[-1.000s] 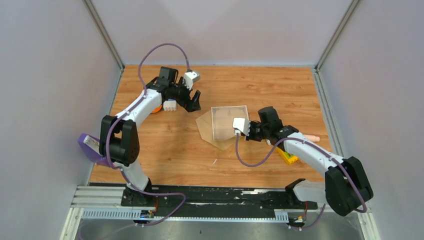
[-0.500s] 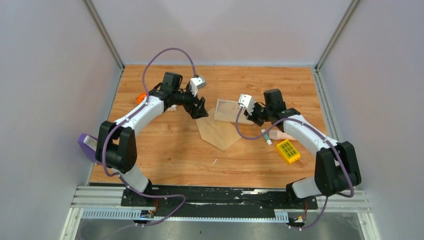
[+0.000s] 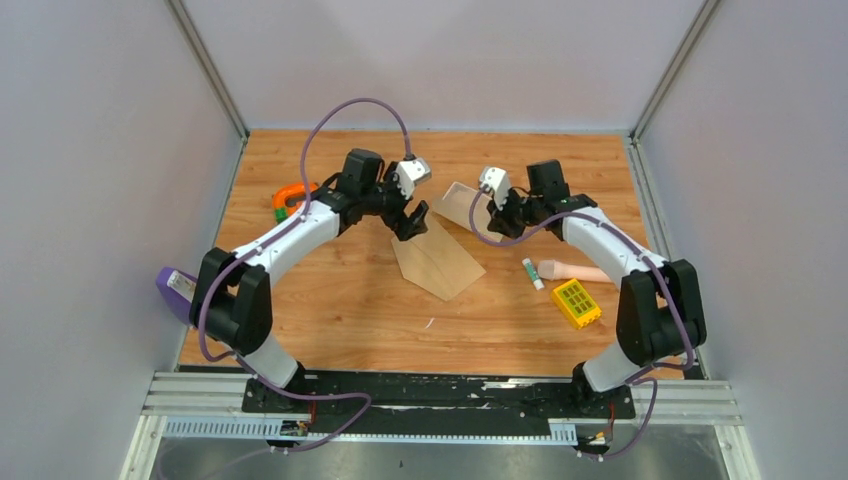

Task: Place the letter into the envelope and seal it
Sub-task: Fold the letter at the center of the board.

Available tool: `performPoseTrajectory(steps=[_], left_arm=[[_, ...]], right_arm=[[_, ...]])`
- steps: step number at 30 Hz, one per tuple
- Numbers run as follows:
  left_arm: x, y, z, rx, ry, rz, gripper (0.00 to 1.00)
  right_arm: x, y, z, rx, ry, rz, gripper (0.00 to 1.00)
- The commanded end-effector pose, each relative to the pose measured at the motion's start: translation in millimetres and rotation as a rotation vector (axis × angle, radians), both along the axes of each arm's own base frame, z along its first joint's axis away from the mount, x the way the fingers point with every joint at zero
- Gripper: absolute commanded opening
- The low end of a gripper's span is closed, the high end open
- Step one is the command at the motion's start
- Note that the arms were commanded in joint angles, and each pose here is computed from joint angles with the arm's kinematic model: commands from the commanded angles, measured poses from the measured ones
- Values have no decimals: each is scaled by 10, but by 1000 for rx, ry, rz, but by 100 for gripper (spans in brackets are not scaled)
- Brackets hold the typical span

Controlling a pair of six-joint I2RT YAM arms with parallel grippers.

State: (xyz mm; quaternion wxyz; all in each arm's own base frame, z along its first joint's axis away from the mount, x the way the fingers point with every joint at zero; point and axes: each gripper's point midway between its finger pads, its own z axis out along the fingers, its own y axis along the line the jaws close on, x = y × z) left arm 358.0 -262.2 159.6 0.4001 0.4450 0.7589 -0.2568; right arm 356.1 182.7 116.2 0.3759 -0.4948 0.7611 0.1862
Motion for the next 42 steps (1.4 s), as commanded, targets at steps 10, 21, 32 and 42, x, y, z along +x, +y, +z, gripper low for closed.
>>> performPoseTrajectory(steps=[10,21,32,42], left_arm=[[156,74,-13,-56,52,163,100],[355,-166,-520,-71,352,254,100],[472,-658,-222,-383,444,164,100],[564,-949,-515,-554,720,199,100]], right_arm=[[253,9,254,251,324,-156,0],[322,-149,293,443,513,-213,0],[314,-198,697,627,594,-184,0],[300,-237,908,728,624,-150,0]])
